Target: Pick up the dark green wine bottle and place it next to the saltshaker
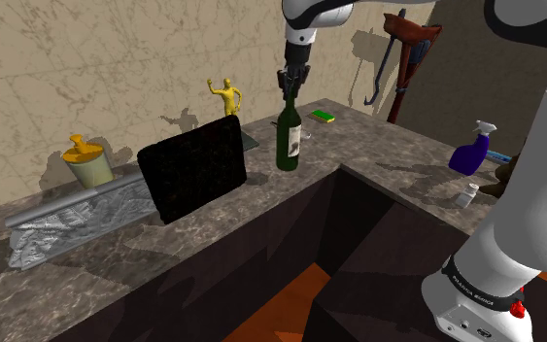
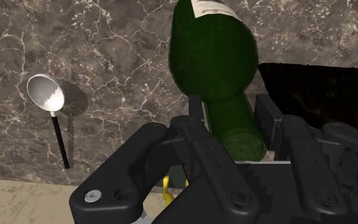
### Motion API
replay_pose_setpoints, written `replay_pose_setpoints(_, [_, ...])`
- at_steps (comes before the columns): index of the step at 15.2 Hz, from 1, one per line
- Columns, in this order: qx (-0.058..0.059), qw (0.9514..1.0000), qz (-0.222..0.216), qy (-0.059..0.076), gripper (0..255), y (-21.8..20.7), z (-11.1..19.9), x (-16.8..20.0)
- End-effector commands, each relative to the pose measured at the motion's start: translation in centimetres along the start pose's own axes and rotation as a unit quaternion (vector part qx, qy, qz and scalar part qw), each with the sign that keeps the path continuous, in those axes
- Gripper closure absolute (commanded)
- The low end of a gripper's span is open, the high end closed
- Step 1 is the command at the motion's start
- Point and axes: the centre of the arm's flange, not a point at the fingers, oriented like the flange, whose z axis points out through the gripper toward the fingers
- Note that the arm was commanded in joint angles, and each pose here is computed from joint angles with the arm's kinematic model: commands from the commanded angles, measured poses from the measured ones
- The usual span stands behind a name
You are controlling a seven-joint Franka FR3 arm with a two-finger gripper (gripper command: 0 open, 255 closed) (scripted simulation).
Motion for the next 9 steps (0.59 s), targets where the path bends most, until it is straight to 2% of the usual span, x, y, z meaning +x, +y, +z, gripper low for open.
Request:
replay_pose_setpoints(1, [0.0, 1.0, 0.0, 0.0, 255, 0.1, -1.1, 0.1])
replay_pose_setpoints(9, [0.0, 1.0, 0.0, 0.0, 255, 0.0, -5.3, 0.5])
